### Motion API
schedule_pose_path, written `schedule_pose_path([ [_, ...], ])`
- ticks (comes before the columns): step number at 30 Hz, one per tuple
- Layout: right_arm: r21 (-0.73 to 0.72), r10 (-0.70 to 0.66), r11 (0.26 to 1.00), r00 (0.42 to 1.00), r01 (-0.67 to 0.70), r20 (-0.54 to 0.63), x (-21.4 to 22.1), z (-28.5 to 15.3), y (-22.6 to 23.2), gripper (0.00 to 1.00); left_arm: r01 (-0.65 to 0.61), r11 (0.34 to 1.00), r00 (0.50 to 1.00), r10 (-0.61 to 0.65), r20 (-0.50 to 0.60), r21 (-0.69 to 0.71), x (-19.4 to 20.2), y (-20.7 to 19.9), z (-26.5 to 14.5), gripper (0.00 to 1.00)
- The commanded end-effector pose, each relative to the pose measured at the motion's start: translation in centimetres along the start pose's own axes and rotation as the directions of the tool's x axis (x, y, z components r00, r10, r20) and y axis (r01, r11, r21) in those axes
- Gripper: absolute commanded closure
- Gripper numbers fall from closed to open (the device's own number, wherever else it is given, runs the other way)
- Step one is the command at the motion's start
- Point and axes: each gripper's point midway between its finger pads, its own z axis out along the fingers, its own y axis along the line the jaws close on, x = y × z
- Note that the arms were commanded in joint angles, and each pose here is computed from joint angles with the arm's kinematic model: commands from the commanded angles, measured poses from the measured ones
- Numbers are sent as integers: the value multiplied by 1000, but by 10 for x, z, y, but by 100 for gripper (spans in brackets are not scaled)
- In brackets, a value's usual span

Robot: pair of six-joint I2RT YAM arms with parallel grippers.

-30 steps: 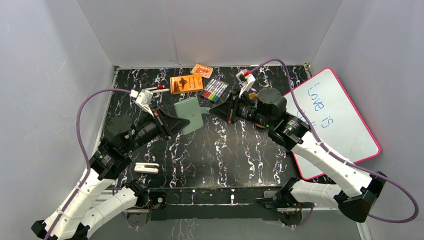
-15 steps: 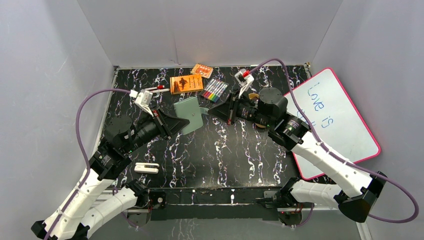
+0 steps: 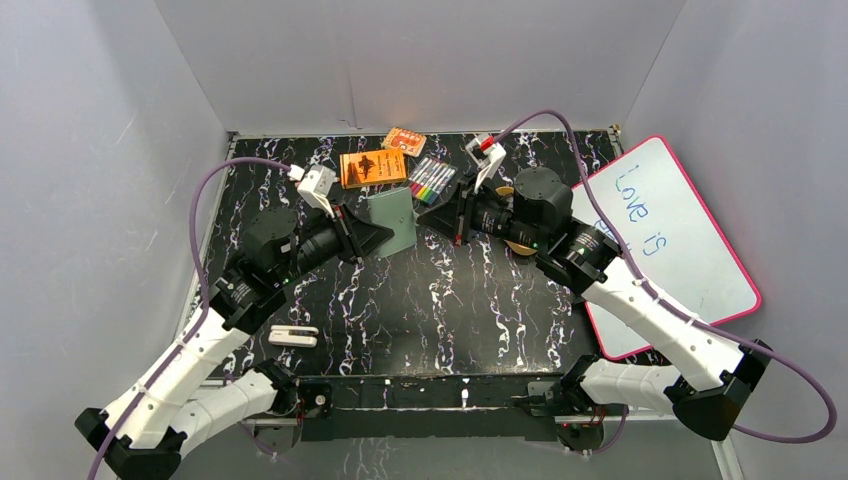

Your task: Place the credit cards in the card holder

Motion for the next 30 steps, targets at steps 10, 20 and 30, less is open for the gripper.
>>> schedule_pose_path([
  [10,-36,-64,997,996,66,65,-21,-4,12,100,-50,999,997,50,64,0,-23,-5,6,100],
  [20,-62,-91,994,994,95,55,-15,-6,14,100,-58,998,997,60,54,-26,-17,2,4,100],
  [30,-101,-89,990,994,94,57,-12,-4,19,100,-65,997,996,67,52,-38,-14,6,2,100],
])
